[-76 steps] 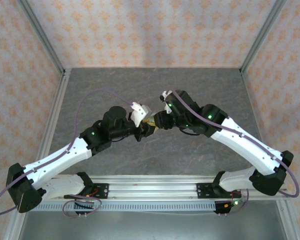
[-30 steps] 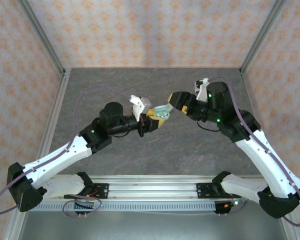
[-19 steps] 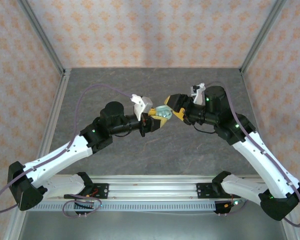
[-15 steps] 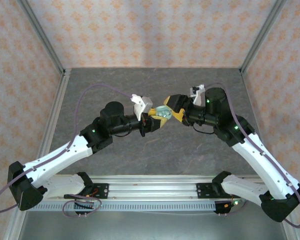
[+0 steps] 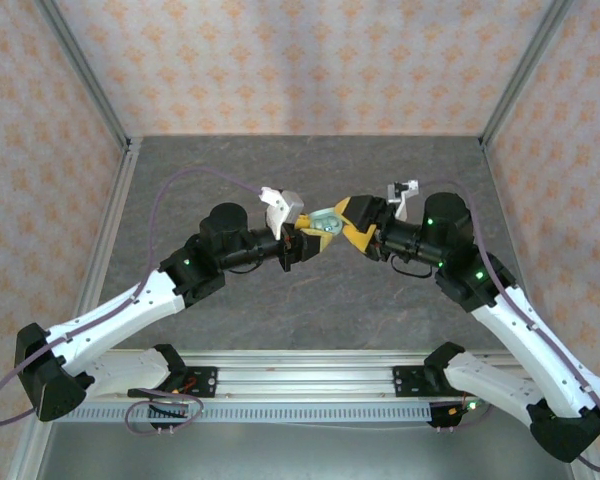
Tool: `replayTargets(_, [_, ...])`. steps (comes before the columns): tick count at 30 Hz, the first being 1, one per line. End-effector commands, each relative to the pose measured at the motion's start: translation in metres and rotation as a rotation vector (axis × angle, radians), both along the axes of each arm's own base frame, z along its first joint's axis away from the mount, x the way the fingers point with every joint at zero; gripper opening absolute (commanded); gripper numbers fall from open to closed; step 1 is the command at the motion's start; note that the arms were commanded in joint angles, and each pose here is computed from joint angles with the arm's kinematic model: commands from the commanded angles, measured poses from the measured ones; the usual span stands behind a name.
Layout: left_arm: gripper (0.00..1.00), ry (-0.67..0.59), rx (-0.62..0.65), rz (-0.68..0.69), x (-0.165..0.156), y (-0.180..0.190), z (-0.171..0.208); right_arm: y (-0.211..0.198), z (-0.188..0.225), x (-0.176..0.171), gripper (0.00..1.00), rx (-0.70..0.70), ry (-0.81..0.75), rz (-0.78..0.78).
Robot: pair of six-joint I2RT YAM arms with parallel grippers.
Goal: Insert the wireless bluetooth earbuds into the charging case
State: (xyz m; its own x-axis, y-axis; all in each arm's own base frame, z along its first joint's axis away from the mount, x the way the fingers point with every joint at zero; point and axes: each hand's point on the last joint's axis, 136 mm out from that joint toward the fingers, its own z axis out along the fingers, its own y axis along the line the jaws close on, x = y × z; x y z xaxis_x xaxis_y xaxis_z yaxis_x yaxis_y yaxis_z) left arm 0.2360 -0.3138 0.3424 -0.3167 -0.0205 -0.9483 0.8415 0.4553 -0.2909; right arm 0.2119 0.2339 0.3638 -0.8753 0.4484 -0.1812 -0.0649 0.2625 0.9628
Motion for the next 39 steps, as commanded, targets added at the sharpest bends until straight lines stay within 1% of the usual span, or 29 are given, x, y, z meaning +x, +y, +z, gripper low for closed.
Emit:
replayTargets(1, [0.16, -0.055, -0.06, 0.02, -0.003, 0.006, 0.026, 0.001, 0.004, 0.001, 0.75, 0.047, 0.003, -0.002])
replayTargets(7, [0.16, -0.059, -0.063, 0.025, -0.004, 0.008, 0.027, 0.004, -0.001, 0.002, 0.6, 0.055, 0.014, 0.009])
replayTargets(12, [0.16, -0.06, -0.062, 0.025, -0.004, 0.008, 0.027, 0.007, -0.002, 0.002, 0.51, 0.072, 0.023, 0.02])
replayTargets(18, [0.16, -0.058, -0.057, 0.027, -0.004, 0.008, 0.026, 0.009, -0.004, -0.001, 0.47, 0.077, 0.029, 0.04])
replayTargets(22, [0.16, -0.055, -0.061, 0.027, -0.003, 0.007, 0.026, 0.009, -0.006, -0.001, 0.4, 0.079, 0.034, 0.043])
replayTargets(30, [0.16, -0.055, -0.061, 0.026, -0.003, 0.006, 0.026, 0.011, -0.005, 0.0, 0.29, 0.094, 0.032, 0.045])
replayTargets(35, [0.16, -0.055, -0.062, 0.026, -0.002, 0.006, 0.026, 0.011, -0.003, 0.0, 0.27, 0.104, 0.03, 0.044])
replayTargets(37, [0.16, -0.056, -0.062, 0.025, -0.002, 0.006, 0.026, 0.011, -0.003, 0.0, 0.32, 0.107, 0.033, 0.043])
replayTargets(39, [0.16, -0.055, -0.062, 0.026, -0.002, 0.006, 0.026, 0.011, -0.002, 0.0, 0.33, 0.108, 0.032, 0.043])
